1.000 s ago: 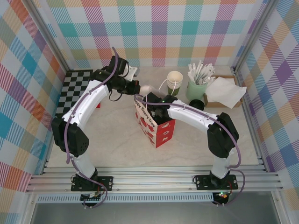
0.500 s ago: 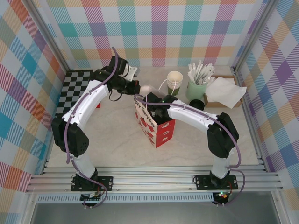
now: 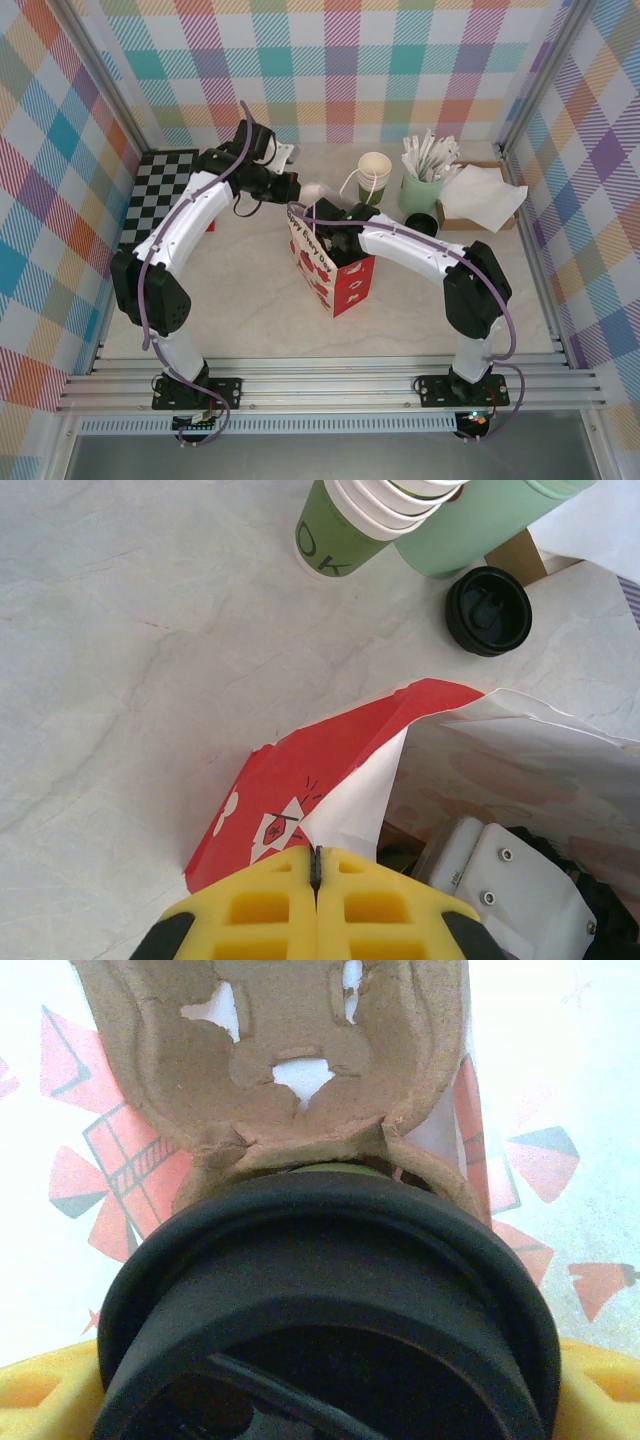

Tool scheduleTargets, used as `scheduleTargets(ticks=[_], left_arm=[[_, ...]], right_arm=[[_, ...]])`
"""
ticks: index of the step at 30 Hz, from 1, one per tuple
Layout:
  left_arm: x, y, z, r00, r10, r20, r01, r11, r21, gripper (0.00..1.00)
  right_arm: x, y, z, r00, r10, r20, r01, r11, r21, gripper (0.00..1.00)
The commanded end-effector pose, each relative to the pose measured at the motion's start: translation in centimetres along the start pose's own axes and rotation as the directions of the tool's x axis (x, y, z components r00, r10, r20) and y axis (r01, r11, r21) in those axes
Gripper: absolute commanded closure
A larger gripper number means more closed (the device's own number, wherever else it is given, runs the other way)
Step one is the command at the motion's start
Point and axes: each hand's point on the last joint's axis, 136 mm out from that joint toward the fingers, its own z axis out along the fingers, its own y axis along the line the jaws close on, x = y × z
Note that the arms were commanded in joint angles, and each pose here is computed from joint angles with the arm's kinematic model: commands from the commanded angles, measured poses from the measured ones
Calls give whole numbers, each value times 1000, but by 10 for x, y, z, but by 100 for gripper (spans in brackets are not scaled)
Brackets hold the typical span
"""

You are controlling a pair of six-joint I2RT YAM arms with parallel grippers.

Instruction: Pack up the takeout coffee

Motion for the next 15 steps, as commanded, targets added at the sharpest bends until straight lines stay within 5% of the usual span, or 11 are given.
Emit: scheduleTargets(ticks=[1, 15], left_arm=[[11, 2, 10, 998, -21, -61, 21, 1000, -6, 100], [12, 1, 9, 998, -20, -55, 20, 1000, -3, 100]], right_arm=[[50, -33, 59, 972, -1, -233, 37, 988, 148, 62], [62, -39, 72, 959, 13, -283, 40, 983, 179, 62]])
